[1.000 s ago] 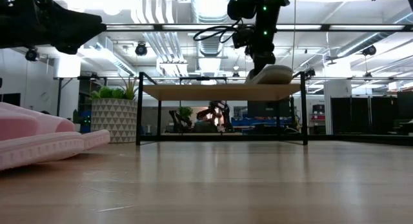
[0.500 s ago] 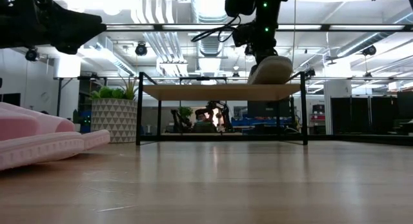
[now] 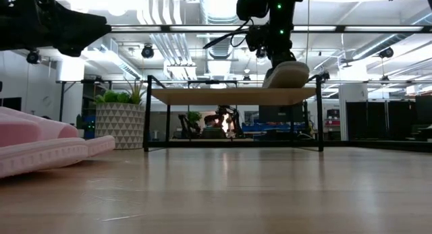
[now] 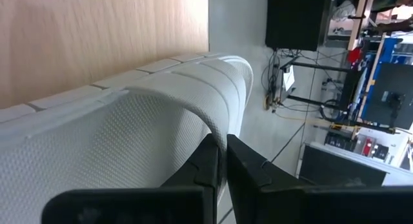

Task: Pick and place slides into the shelf
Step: Put the top gray slides on the shelf, then put the gray slides on the shelf

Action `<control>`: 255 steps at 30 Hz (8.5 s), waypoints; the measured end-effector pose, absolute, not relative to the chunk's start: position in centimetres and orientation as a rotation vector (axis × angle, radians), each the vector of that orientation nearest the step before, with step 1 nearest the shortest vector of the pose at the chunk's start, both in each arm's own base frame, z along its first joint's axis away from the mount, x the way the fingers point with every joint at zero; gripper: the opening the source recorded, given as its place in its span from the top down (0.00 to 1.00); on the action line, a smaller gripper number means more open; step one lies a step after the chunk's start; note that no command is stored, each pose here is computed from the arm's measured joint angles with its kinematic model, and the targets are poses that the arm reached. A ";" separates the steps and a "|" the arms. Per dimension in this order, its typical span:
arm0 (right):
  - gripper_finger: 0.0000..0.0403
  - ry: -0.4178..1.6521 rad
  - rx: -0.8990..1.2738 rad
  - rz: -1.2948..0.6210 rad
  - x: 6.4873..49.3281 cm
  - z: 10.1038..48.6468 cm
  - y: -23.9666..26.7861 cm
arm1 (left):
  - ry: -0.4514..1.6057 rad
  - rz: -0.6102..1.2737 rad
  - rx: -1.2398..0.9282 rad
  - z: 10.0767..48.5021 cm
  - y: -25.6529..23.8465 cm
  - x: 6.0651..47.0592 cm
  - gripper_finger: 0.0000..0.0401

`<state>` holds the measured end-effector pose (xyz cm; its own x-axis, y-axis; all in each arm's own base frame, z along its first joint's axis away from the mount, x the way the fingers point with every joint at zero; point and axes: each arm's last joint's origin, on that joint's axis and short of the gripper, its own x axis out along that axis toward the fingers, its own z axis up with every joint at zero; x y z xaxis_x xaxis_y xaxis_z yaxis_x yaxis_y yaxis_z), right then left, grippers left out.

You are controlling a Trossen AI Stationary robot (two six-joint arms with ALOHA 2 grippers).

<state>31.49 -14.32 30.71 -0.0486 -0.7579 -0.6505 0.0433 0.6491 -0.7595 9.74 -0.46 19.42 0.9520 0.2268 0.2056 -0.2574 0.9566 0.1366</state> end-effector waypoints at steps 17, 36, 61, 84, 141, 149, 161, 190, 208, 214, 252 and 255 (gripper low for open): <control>0.97 1.493 -0.592 -0.656 31.5 30.4 -14.2 | -0.191 0.247 0.163 19.5 -0.5 9.7 0.55; 0.71 1.500 -0.581 -0.635 31.4 30.4 -14.1 | -0.191 0.247 0.162 19.5 -0.5 9.7 0.55; 0.54 1.408 -0.485 -0.664 31.3 35.9 -7.2 | -0.191 0.247 0.163 19.5 -0.5 9.7 0.55; 0.54 1.184 -0.100 -0.280 25.5 39.8 7.6 | -0.200 0.248 0.160 19.5 -0.5 9.7 0.55; 0.49 1.630 0.715 0.225 16.6 18.2 14.6 | -0.185 0.295 0.149 19.4 -0.3 9.7 0.55; 0.49 1.713 0.719 0.291 17.1 17.0 15.3 | -0.184 0.295 0.149 19.4 -0.3 9.7 0.55; 0.59 1.749 0.688 0.342 17.7 15.5 15.9 | -0.184 0.296 0.149 19.4 -0.3 9.7 0.55; 0.98 1.100 0.447 0.255 19.9 23.9 16.0 | -0.186 0.294 0.148 19.5 -0.3 9.7 0.55; 0.98 0.344 -0.320 -0.650 23.1 27.4 15.9 | -0.262 0.180 0.142 20.1 -0.7 10.0 0.55; 0.98 0.358 -0.327 -0.699 24.7 28.4 14.8 | -0.240 0.155 0.102 20.6 -0.9 10.9 0.42; 0.98 0.305 -0.374 -0.570 29.3 33.6 12.3 | -0.223 0.116 0.361 28.0 -2.3 25.6 0.34; 0.98 0.306 -0.381 -0.573 29.4 33.7 12.2 | -0.215 0.115 0.363 28.0 -2.4 26.2 0.34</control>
<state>29.38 12.21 33.68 0.7992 -0.5755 -0.1736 0.4645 0.7745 -0.4293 26.17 -2.40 27.98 0.9708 0.0734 0.2285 -0.1500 0.9287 0.3390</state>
